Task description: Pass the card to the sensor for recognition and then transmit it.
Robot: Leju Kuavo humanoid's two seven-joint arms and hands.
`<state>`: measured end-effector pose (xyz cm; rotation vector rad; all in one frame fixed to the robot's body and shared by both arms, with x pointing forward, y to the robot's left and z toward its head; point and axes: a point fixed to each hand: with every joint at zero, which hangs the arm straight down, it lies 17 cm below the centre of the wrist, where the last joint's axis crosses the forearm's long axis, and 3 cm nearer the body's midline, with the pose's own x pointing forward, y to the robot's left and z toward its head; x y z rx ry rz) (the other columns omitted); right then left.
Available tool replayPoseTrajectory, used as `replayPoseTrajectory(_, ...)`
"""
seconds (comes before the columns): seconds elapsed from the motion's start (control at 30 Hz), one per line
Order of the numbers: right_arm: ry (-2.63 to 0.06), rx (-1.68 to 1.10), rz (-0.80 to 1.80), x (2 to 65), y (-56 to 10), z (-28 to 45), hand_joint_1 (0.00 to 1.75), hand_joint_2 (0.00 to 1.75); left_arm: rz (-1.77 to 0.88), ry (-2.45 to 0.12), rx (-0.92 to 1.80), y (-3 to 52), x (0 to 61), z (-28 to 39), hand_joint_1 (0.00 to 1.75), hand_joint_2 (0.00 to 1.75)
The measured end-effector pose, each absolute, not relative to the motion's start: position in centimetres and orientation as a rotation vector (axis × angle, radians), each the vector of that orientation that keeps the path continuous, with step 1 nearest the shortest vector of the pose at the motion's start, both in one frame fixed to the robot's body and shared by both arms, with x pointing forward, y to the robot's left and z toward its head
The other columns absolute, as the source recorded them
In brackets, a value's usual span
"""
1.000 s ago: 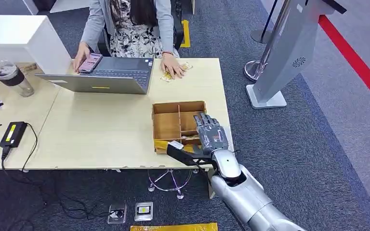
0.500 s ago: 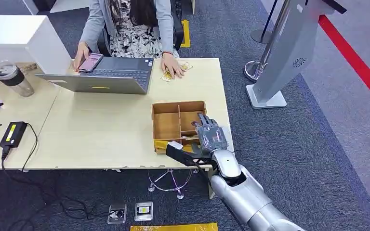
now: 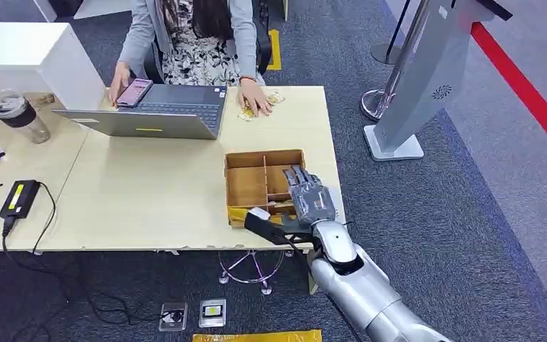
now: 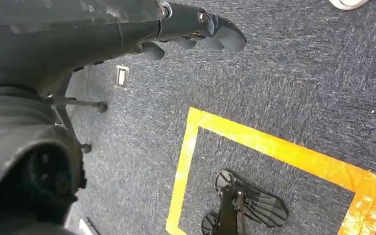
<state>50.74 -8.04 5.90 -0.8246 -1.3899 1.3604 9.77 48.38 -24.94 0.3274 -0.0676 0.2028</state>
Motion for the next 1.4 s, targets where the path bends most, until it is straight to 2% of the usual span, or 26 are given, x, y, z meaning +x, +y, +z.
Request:
replayPoseTrajectory(1.1, -1.459, -0.805, 1.348, 50.4, -6.3, 6.6, 1.75, 1.75, 0.192, -0.065, 0.324, 48.4, 9.7, -24.9, 0.00, 0.00)
replayPoseTrajectory(1.23, -1.536, -0.839, 1.346, 51.5, -5.6, 9.5, 1.75, 1.75, 0.184, -0.079, 0.319, 48.4, 9.9, -24.9, 0.00, 0.00)
replayPoseTrajectory(1.4, -1.685, -0.884, 1.329, 53.2, -4.0, 16.8, 1.75, 1.75, 0.166, -0.094, 0.318, 48.4, 10.1, -24.9, 0.00, 0.00)
